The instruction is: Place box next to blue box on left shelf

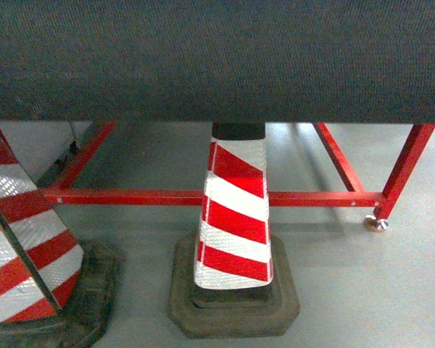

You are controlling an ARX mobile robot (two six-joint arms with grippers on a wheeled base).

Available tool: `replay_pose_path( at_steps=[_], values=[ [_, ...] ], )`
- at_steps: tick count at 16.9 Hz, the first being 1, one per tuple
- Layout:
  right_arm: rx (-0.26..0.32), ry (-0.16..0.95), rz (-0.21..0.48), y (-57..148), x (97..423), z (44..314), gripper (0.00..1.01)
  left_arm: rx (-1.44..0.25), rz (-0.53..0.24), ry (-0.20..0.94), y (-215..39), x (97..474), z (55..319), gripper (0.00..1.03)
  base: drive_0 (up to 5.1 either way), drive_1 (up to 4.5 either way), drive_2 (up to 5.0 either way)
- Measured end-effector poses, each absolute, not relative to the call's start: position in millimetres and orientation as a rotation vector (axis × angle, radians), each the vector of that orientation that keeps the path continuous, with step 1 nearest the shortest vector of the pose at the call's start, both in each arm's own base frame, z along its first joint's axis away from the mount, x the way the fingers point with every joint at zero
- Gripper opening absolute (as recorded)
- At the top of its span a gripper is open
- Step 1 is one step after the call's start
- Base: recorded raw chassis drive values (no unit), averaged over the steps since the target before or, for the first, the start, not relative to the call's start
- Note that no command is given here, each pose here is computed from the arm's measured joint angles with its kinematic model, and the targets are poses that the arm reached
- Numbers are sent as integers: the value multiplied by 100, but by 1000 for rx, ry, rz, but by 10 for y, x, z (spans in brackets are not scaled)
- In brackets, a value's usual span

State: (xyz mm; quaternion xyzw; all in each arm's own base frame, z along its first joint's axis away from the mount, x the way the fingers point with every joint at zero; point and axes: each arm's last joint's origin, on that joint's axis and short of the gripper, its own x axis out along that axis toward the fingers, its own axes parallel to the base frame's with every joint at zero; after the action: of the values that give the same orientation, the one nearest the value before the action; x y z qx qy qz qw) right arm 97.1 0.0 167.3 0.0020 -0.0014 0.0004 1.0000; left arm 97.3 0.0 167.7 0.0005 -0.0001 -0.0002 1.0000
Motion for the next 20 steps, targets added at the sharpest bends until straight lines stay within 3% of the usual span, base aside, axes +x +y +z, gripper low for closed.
replay_pose_path(
  at_steps=[20],
  values=[
    [2, -9, 0, 0, 971, 1678, 98, 0, 0, -4, 0, 973, 1681, 98, 0, 0, 0]
  ],
)
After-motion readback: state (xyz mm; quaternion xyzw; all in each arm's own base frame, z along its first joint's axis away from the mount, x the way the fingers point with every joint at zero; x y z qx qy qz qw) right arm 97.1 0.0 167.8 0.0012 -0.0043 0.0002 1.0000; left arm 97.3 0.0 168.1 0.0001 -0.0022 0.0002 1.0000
